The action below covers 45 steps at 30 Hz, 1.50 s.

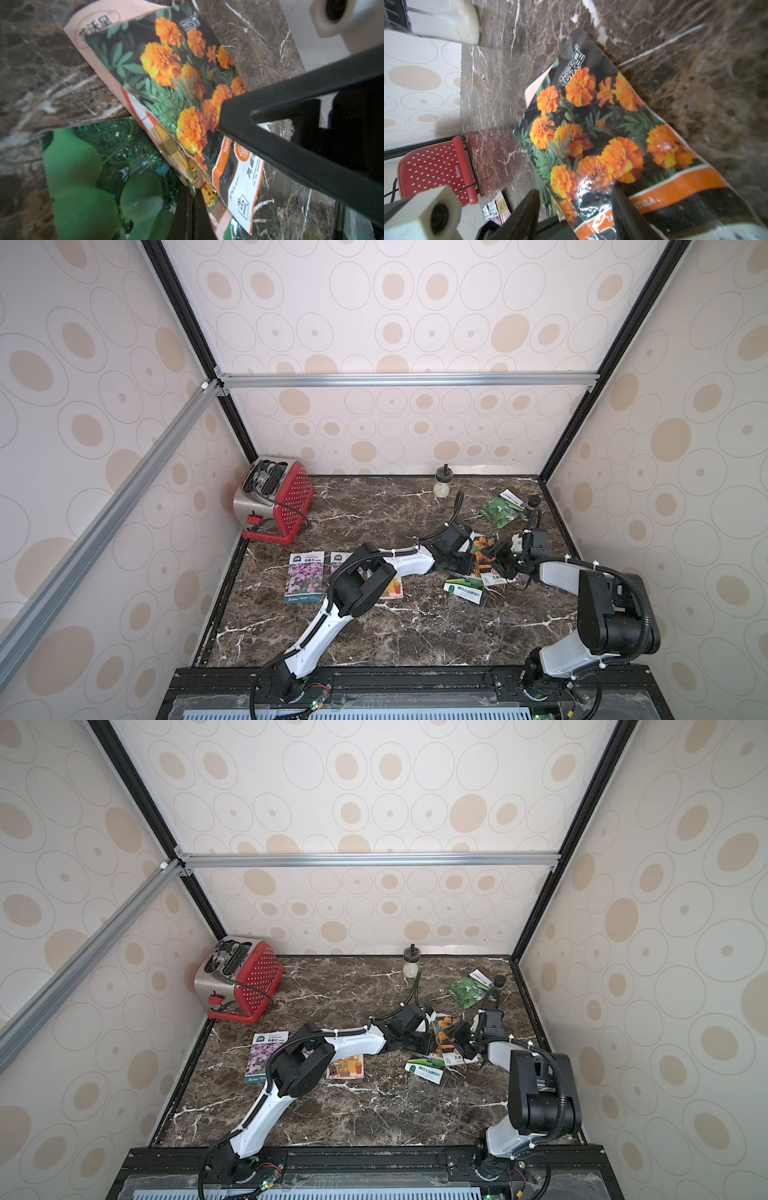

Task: Arrange the seed packets in a row
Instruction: Pick up the seed packet from the center of the board, then place the seed packet at the center of the board.

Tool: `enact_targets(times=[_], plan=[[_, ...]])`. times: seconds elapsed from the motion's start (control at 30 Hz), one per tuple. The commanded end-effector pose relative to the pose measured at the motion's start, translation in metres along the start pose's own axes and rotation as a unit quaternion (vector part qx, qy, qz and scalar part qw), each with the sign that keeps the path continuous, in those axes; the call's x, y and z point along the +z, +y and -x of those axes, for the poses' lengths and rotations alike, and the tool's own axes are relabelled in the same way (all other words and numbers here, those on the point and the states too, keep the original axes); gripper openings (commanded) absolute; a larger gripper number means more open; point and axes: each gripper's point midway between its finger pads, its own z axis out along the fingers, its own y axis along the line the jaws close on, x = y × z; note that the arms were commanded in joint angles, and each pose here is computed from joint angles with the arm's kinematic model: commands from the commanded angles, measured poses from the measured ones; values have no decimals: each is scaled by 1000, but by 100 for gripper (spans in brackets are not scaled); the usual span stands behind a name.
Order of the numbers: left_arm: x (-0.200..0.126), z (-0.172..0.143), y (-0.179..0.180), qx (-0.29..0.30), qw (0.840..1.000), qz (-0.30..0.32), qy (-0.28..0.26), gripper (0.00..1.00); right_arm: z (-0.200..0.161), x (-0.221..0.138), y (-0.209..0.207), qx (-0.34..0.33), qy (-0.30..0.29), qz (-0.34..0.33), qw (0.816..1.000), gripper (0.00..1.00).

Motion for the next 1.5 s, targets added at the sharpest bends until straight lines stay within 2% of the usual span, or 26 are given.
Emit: enact_targets(times=[0.0,0.23,0.43,0.63,0.9,1.03,1.2,1.47], plan=[[-4,-1,-12,25,1000,11,13,0,-3,-23,2,-18,-10,-21,1000,60],[-48,41,-28,73,996,40,-14,0,16,-78,45,-90,-66,-13,994,64],[-103,62,-6,77,991,103,-32,0,20,-97,65,-121,-78,3,990,64],[-173,66,25,69,984,155,-59,0,12,-89,73,-136,-59,14,989,63],[-230,28,72,35,973,226,-43,0,-23,-47,82,-172,3,7,985,63],[-238,10,85,16,970,239,-41,0,-52,-15,80,-187,50,-3,981,64],[-232,-10,93,-6,971,237,-28,0,-83,24,61,-172,104,-10,979,63],[-217,-21,96,-28,975,221,-21,0,-97,40,25,-161,133,-46,977,64]])
